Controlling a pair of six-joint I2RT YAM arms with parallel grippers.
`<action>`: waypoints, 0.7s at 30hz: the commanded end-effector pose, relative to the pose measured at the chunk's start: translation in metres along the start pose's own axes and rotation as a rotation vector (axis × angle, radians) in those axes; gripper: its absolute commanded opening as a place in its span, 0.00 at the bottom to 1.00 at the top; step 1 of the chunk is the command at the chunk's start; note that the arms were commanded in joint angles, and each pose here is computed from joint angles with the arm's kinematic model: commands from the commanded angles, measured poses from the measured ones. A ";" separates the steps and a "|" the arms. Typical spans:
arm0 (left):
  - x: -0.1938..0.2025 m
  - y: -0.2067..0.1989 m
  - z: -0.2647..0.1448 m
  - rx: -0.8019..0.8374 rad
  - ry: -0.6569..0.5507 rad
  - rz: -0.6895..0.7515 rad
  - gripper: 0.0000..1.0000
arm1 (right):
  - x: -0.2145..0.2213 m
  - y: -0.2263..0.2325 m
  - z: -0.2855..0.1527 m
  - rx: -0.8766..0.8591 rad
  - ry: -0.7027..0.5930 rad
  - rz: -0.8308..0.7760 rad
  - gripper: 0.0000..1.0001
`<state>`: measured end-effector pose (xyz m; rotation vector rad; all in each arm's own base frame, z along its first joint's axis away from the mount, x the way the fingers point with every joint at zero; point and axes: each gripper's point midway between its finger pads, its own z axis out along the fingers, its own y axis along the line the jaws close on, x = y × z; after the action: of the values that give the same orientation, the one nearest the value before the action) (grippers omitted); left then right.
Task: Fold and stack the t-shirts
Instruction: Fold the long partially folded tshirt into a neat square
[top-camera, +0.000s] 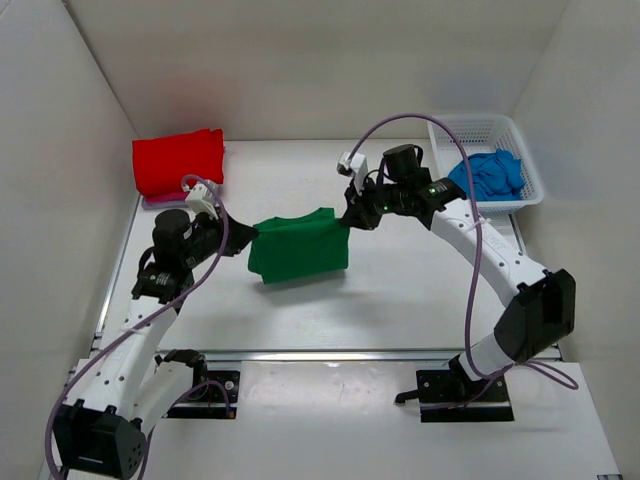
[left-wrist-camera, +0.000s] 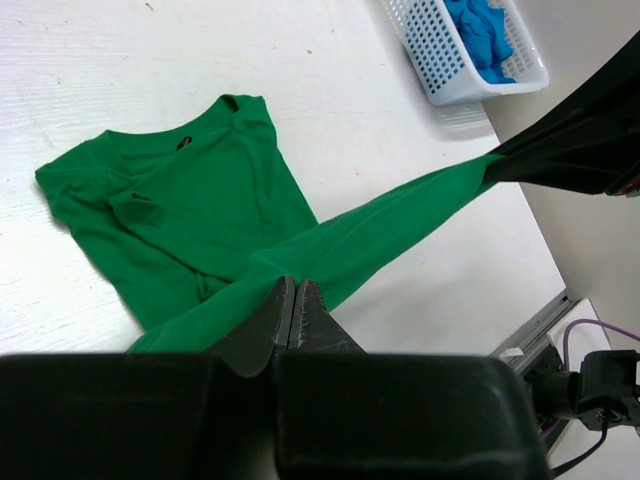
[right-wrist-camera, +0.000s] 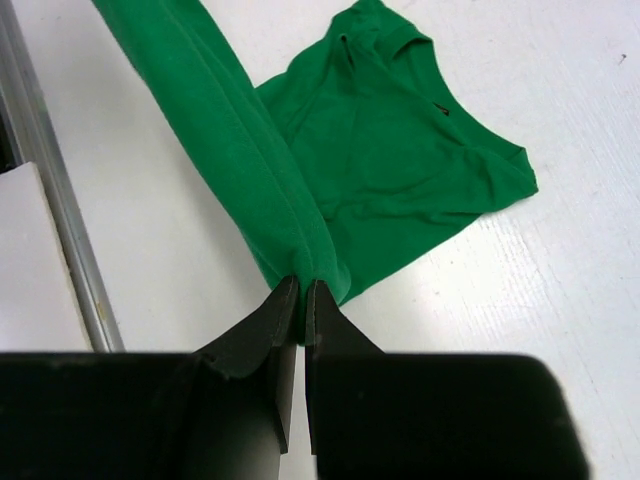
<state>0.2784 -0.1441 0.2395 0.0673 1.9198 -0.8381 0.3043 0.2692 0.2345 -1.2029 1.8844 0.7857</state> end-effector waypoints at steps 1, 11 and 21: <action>-0.024 -0.002 0.007 0.013 -0.067 0.030 0.00 | -0.019 -0.016 -0.001 0.004 -0.041 -0.053 0.00; -0.030 0.019 0.033 -0.019 -0.062 0.033 0.00 | -0.020 -0.052 0.021 -0.001 -0.039 -0.037 0.01; -0.023 0.045 0.060 -0.049 -0.040 0.021 0.00 | -0.012 -0.081 0.045 -0.014 -0.027 -0.010 0.00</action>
<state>0.3385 -0.1412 0.2010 0.0244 1.9781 -0.7951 0.3766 0.2791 0.1968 -1.2031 1.9340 0.8232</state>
